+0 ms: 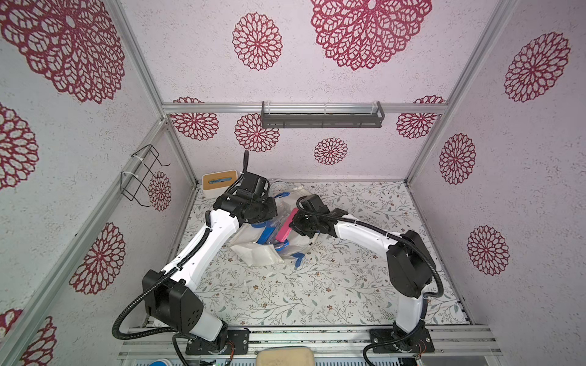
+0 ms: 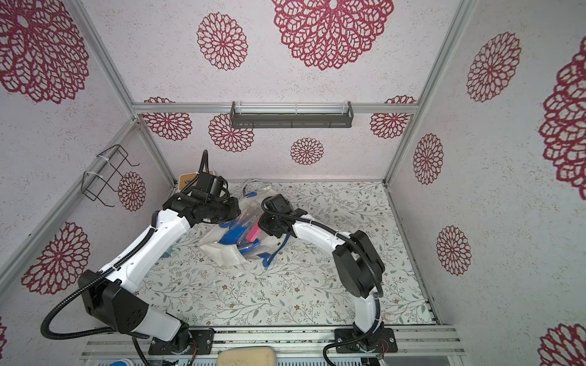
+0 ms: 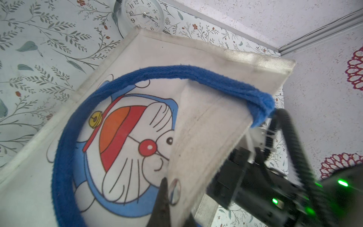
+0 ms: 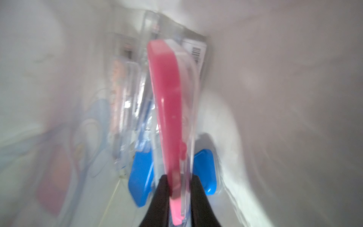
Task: Take out the compass set from the canvas bag
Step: Pick up the compass set from the canvas bag, then place the compass set at the center of the board.
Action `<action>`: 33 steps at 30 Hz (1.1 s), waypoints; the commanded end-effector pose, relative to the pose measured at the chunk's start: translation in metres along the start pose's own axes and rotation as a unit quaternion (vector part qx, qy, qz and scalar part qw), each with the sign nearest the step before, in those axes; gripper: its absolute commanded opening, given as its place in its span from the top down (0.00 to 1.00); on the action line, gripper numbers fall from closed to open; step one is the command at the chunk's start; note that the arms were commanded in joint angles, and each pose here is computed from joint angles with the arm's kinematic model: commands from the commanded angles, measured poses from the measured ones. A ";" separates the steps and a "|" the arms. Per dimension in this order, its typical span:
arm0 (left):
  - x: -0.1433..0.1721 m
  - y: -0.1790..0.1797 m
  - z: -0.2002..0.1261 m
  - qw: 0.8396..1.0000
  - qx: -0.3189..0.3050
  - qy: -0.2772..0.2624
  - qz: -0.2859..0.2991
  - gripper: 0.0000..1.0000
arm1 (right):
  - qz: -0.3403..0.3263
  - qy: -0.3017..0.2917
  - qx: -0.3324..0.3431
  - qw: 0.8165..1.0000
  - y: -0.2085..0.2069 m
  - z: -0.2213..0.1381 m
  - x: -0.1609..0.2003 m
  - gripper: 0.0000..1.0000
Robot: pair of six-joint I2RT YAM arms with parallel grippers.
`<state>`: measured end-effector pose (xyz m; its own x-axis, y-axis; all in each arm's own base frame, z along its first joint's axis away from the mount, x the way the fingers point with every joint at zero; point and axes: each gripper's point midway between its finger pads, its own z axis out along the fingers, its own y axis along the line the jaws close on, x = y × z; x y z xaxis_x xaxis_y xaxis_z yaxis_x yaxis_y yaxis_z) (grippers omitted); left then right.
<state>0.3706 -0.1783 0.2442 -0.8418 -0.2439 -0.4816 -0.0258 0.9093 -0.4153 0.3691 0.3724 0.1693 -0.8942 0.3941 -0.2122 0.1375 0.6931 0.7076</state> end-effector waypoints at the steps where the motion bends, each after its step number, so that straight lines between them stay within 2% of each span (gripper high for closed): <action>1: -0.008 -0.010 -0.011 1.000 0.025 -0.019 0.002 1.00 | -0.088 -0.039 -0.057 0.994 0.039 -0.051 -0.021 0.86; 7: -0.011 -0.011 -0.013 0.999 0.027 -0.021 0.007 1.00 | -0.126 -0.028 -0.106 0.986 0.047 -0.083 -0.025 0.86; 11: -0.013 -0.009 -0.013 0.999 0.027 -0.020 0.007 1.00 | -0.145 -0.040 -0.138 0.979 0.048 -0.116 -0.039 0.86; 16: -0.016 -0.007 -0.012 0.999 0.027 -0.018 0.006 1.00 | -0.156 -0.074 -0.171 0.970 0.039 -0.169 -0.073 0.86; 22: -0.021 -0.008 -0.012 0.999 0.031 -0.019 0.006 1.00 | -0.129 -0.119 -0.160 0.971 -0.008 -0.210 -0.128 0.85; 27: -0.024 -0.010 -0.011 0.999 0.035 -0.017 0.009 1.00 | -0.090 -0.134 -0.097 0.982 -0.081 -0.203 -0.171 0.85; 33: -0.025 -0.011 -0.008 0.999 0.035 -0.014 0.010 1.00 | -0.057 -0.100 -0.041 0.993 -0.149 -0.148 -0.199 0.85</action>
<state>0.3790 -0.1748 0.2490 -0.8493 -0.2360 -0.4722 -0.0102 0.9016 -0.4324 0.4549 0.0953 0.2313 -0.7564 0.5000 -0.4216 0.0288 0.6695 0.7423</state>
